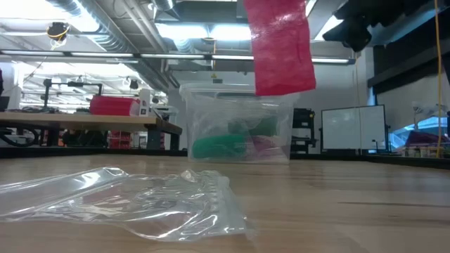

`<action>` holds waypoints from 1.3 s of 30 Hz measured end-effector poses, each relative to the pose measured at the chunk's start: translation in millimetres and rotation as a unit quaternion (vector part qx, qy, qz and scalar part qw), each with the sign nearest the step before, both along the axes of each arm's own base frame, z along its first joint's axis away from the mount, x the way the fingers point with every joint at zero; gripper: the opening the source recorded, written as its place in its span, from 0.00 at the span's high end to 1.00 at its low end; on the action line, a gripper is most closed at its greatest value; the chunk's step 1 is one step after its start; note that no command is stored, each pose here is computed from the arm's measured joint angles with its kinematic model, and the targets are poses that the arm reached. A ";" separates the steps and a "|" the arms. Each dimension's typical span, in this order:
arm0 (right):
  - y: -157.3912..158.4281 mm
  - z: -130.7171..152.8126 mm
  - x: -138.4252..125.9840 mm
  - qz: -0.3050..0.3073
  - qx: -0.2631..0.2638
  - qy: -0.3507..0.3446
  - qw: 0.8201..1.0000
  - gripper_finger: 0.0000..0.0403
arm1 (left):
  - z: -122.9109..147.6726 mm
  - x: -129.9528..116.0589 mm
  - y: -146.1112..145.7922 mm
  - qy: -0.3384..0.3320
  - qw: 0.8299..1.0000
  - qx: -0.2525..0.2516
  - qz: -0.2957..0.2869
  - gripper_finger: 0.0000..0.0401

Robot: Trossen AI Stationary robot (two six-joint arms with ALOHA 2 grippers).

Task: Roll bandage
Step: Roll the red bandage

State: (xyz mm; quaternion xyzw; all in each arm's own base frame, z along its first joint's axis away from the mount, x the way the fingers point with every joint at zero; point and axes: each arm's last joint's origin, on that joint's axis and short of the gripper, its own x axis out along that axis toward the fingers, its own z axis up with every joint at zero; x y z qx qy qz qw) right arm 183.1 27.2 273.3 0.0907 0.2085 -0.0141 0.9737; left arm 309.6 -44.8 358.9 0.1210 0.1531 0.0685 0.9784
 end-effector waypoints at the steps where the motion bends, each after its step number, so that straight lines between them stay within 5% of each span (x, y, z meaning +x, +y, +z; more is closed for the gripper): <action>1: -0.8 0.0 1.2 -0.017 -0.013 -0.002 1.000 0.42 | -0.1 0.0 0.0 0.000 1.000 0.000 0.000 0.97; 10: 0.8 -6.8 26.3 -0.029 -0.095 -0.021 0.995 0.42 | 2.0 0.6 -0.3 -0.011 1.000 -0.005 -0.001 0.97; 15: 5.5 -9.0 42.1 0.004 -0.093 -0.052 0.994 0.43 | -1.4 0.6 0.4 -0.007 1.000 -0.008 0.002 0.97; 19: 4.1 -12.7 46.0 -0.019 -0.124 -0.044 0.991 0.58 | -1.7 1.3 1.2 -0.011 1.000 -0.014 0.006 0.97; 24: 2.7 -13.2 48.3 -0.030 -0.193 -0.040 0.980 0.95 | 1.8 2.4 0.0 -0.030 0.999 -0.027 -0.010 0.97; 30: -8.1 -5.2 46.1 -0.136 -0.317 -0.026 0.938 0.98 | 11.8 4.2 -5.8 -0.078 0.988 -0.086 -0.097 0.97; 39: -19.8 4.8 49.1 -0.156 -0.345 -0.056 0.924 0.99 | 30.3 4.3 -10.4 -0.164 0.962 -0.129 -0.178 0.97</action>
